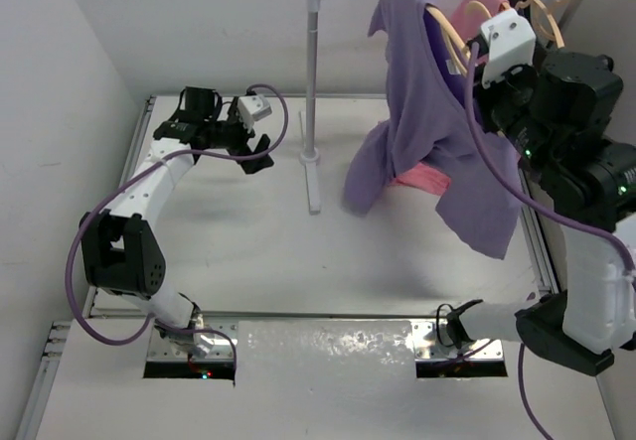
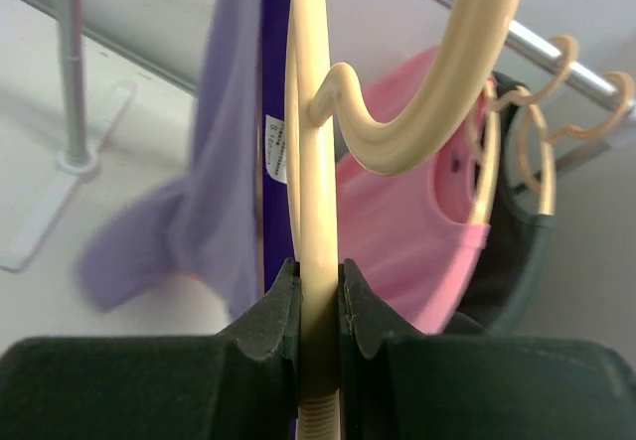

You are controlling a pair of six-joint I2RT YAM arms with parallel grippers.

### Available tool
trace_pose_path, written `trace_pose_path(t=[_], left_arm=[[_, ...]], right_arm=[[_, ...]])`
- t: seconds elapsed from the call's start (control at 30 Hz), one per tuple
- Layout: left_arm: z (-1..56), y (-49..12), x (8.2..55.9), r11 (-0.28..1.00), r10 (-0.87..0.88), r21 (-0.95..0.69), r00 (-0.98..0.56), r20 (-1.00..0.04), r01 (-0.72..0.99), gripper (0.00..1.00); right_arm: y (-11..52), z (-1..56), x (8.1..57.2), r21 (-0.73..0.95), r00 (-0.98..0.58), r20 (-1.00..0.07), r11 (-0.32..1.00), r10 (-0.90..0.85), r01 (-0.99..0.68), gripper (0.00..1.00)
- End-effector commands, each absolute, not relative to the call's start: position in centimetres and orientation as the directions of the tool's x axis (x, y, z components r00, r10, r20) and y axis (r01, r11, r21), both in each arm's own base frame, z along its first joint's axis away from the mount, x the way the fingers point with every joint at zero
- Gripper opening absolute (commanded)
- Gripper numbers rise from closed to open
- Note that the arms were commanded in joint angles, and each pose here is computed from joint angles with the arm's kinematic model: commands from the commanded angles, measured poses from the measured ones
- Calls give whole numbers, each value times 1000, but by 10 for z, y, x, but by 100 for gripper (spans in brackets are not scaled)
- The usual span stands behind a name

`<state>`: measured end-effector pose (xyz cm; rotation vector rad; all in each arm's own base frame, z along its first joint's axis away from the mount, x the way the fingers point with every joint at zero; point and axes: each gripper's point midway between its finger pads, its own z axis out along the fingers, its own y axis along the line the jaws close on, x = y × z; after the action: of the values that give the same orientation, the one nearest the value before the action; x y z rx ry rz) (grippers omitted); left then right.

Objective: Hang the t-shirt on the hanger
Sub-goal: Place the hanger at the clothesline.

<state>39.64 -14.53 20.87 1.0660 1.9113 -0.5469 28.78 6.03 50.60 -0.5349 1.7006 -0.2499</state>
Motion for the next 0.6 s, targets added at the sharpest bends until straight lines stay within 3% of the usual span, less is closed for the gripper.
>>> trace_pose_path(t=[0.0, 0.3, 0.57], left_arm=[[221, -135, 402, 581, 466, 85, -245, -850, 809, 100], [213, -132, 393, 593, 468, 77, -266, -842, 801, 100], [201, -133, 389, 596, 461, 44, -296, -837, 802, 100]], right_arm=[[99, 516, 334, -348, -43, -929, 907, -368, -235, 0], [134, 472, 390, -260, -151, -940, 931, -305, -257, 0], [174, 488, 416, -296, 24, -953, 916, -301, -270, 0]])
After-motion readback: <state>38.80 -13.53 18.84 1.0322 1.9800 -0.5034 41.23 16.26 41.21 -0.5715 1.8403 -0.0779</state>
